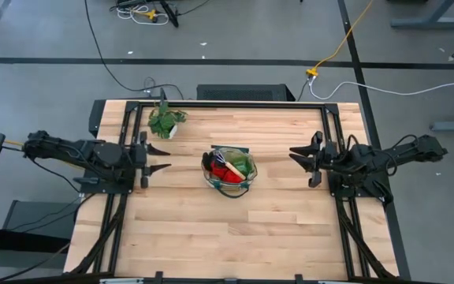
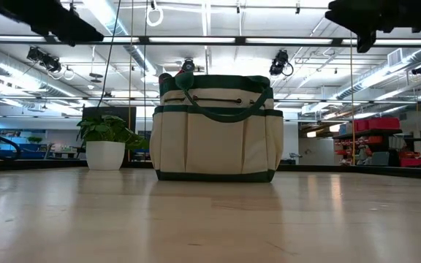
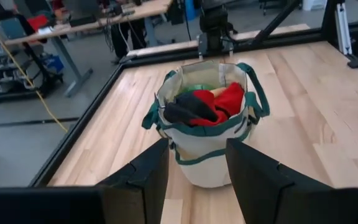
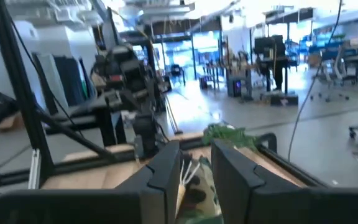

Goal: Pick & Place Garden tools in Gardening bag
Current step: Return to Home Position

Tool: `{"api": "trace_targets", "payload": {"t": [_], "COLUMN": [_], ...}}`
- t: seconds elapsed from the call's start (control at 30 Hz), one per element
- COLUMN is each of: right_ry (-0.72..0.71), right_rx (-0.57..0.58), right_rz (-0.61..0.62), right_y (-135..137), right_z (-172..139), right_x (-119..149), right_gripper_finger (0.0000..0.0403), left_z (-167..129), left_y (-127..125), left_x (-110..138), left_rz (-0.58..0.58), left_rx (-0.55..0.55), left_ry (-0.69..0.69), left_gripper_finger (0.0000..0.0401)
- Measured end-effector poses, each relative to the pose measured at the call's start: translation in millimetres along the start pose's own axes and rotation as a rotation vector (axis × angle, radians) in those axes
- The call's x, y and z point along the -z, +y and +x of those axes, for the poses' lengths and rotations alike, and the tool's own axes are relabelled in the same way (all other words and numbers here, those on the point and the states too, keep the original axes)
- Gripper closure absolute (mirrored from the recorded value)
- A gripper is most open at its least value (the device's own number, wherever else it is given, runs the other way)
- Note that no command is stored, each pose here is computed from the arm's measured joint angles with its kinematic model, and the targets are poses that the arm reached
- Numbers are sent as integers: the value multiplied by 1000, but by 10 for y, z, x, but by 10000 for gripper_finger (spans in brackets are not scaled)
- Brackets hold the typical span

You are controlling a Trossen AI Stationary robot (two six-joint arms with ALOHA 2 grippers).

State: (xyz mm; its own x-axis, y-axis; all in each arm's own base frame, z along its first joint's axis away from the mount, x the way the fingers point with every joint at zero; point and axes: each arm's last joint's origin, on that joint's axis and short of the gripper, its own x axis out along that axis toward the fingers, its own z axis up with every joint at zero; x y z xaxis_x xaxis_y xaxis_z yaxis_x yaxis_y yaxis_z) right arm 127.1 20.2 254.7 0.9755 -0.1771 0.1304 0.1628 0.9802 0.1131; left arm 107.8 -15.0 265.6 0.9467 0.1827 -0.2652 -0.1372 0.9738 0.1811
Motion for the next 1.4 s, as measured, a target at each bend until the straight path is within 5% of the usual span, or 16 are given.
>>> {"api": "trace_targets", "payload": {"t": [0.43, 1.4], "right_ry": [8, 16], "right_rx": [83, 84], "right_rz": [24, 74], "right_y": [-70, -71], "right_z": [-62, -61], "right_x": [316, 337], "right_gripper_finger": [307, 307], "left_z": [138, 146], "left_y": [-100, -103], "left_x": [526, 529], "left_rz": [-14, -33], "left_rx": [14, 13], "left_ry": [-1, -8], "left_gripper_finger": [234, 234]}}
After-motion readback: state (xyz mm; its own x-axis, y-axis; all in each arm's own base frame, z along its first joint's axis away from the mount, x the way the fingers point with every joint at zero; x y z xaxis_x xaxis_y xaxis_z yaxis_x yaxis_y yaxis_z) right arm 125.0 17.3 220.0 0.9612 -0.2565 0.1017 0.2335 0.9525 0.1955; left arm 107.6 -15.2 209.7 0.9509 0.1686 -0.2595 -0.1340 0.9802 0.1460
